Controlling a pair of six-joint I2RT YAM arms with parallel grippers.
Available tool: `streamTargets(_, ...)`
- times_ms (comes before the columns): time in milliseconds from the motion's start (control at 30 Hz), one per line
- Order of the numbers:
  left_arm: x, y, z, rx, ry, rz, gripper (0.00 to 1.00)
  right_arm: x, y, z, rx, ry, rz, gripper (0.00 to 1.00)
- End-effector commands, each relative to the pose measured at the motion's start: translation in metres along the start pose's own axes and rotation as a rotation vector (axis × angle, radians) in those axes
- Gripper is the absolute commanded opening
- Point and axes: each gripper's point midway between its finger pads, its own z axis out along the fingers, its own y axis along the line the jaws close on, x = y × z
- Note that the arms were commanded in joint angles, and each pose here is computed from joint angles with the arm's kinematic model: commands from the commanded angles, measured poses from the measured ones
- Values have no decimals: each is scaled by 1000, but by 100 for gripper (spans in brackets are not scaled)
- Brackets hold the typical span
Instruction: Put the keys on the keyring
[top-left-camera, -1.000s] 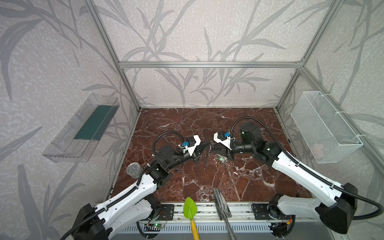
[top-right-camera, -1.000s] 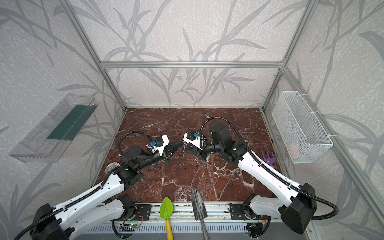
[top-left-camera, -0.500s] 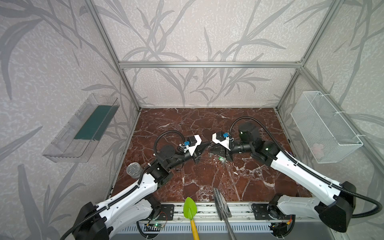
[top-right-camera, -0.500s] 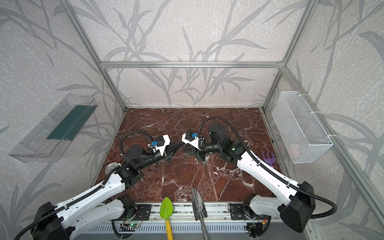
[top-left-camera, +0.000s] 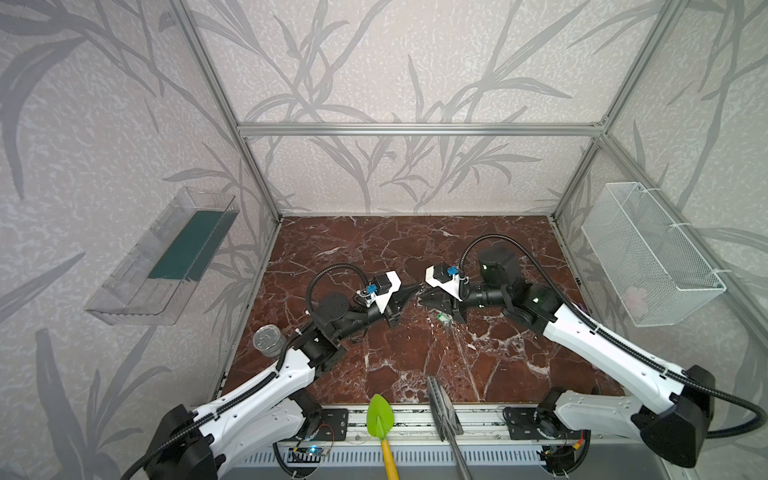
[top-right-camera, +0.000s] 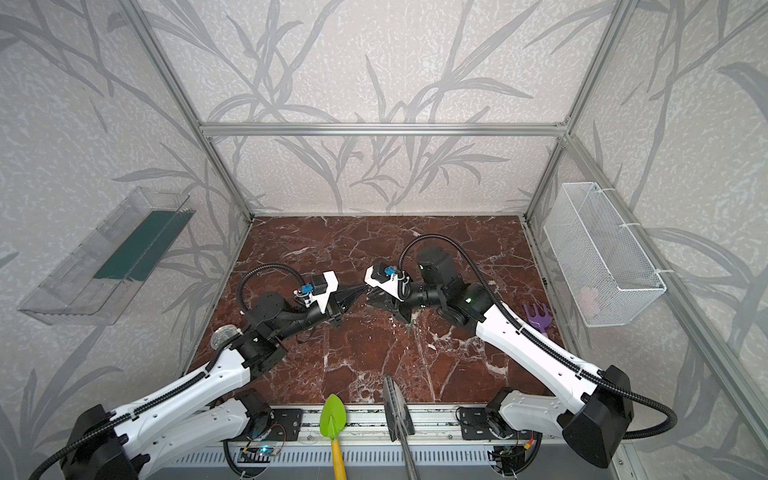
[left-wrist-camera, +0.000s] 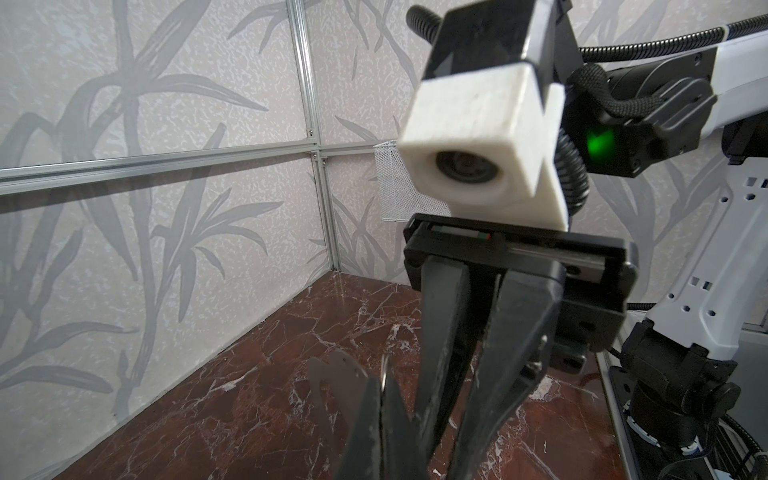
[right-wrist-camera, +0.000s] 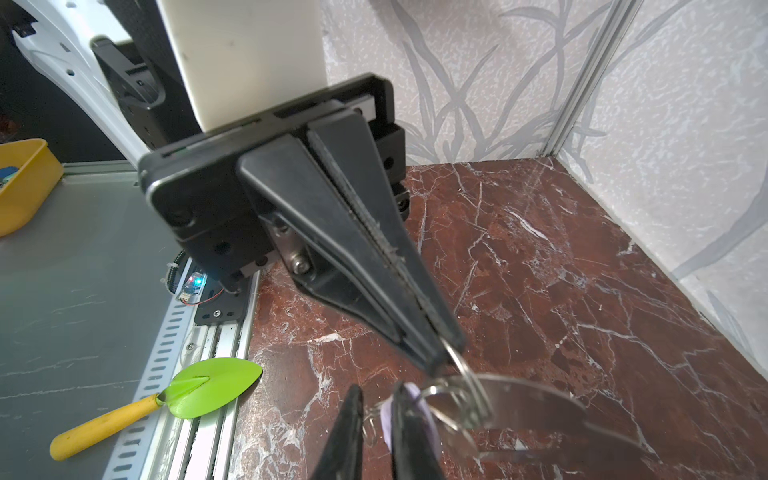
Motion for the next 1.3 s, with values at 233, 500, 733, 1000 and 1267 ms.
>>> streamTargets(233,-20,9,-10,-75,-123,22,0,0,-6,-16,107,-26,6,25)
streamTargets(500,-26,13,-17,-111,-201,8,0,0,-17,-18,189,-85,31,36)
streamTargets(733,-24,11,-16,-97,-198,2,0,-9,-16,-13,158,-129,33,40)
streamTargets(1000,-24,8,-14,-73,-203,-10,0,-14,-13,0,80,-151,52,41)
streamTargets(1267,-23,7,-11,-61,-202,-17,0,-18,-9,7,29,-173,59,41)
